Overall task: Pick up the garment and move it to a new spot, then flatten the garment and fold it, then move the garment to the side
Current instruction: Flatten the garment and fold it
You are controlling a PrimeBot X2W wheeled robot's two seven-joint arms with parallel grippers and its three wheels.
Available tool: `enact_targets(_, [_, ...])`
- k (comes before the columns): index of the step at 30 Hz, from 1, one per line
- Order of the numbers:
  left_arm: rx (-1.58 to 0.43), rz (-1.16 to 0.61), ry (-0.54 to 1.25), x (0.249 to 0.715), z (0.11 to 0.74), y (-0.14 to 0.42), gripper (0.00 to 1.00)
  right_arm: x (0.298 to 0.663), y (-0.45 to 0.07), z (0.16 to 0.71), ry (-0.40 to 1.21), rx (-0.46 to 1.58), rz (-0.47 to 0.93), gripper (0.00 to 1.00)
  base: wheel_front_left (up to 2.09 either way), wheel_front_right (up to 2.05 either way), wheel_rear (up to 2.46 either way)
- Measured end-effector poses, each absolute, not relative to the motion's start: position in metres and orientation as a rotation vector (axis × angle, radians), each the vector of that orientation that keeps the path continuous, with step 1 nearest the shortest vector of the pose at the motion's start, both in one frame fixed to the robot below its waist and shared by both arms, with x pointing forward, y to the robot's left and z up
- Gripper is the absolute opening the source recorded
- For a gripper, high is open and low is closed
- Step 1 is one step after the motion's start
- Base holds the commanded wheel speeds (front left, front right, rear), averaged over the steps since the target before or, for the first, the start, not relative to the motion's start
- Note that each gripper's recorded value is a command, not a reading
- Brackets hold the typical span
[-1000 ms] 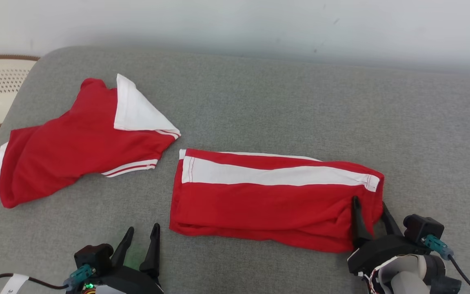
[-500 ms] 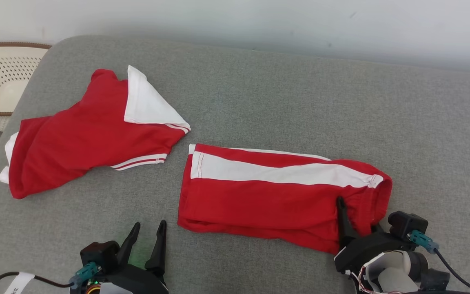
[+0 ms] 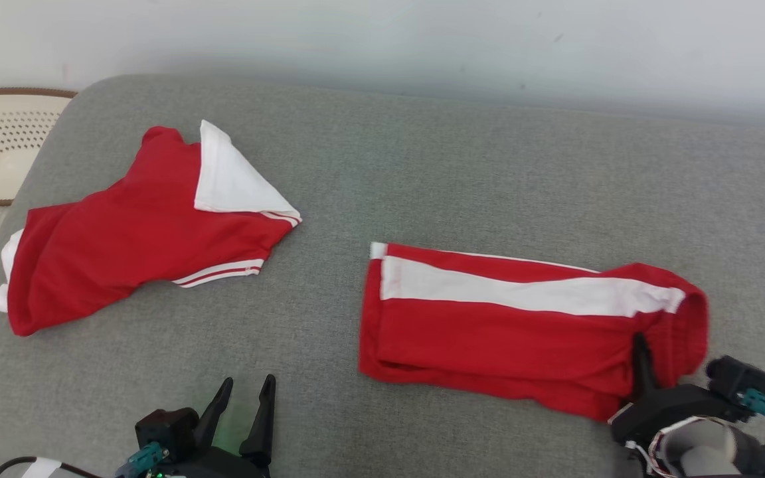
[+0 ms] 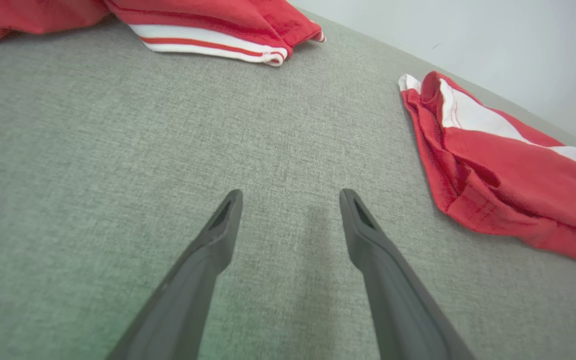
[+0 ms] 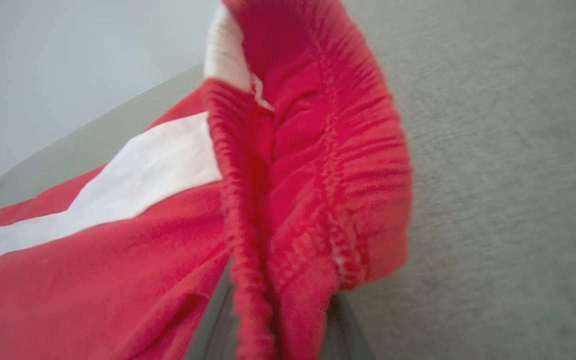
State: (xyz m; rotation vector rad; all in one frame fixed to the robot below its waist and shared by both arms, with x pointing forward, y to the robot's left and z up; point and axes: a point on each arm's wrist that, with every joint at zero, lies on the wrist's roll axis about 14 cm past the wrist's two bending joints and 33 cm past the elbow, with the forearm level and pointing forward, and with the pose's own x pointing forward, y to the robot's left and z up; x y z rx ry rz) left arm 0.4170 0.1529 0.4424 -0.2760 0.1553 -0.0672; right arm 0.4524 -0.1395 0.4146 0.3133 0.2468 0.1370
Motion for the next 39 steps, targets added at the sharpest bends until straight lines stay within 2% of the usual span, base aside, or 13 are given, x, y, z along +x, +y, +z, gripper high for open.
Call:
enact_targets(4, [-0.275,-0.096,0.157,0.419,0.443,0.143,1.00,0.452,-0.170,0.423,0.217,0.270,0.088,0.00,0.00,0.00,0.00])
enact_targets(8, [-0.266,-0.154,0.189,0.414,0.434,0.125,1.00,0.455,-0.163,0.447,0.148,0.251,0.132,0.00,0.00,0.00,0.00])
enact_targets(15, [-0.266,-0.231,0.200,0.408,0.434,0.101,1.00,0.442,-0.095,0.485,0.054,0.284,0.334,0.00,0.00,0.00,0.00])
enact_targets(21, [-0.249,-0.229,0.166,0.410,0.444,0.104,1.00,0.428,-0.032,0.487,0.081,0.311,0.509,0.00,0.00,0.00,0.00])
enact_targets(32, [-0.216,-0.143,0.075,0.405,0.470,0.139,1.00,0.436,0.010,0.457,0.195,0.255,0.602,0.00,0.00,0.00,0.00])
enact_targets(33, [-0.214,-0.132,0.073,0.403,0.471,0.143,1.00,0.439,0.012,0.455,0.203,0.255,0.601,0.05,0.00,0.00,0.00])
enact_targets(34, [-0.212,-0.119,0.071,0.401,0.471,0.147,1.00,0.440,0.015,0.452,0.212,0.254,0.605,0.44,0.00,0.00,0.00])
enact_targets(36, [-0.206,-0.096,0.060,0.398,0.474,0.155,1.00,0.440,0.023,0.448,0.227,0.255,0.619,1.00,0.00,0.00,0.00])
enact_targets(39, [-0.201,-0.052,0.054,0.392,0.475,0.169,1.00,0.442,0.042,0.454,0.220,0.275,0.655,1.00,0.00,0.00,0.00])
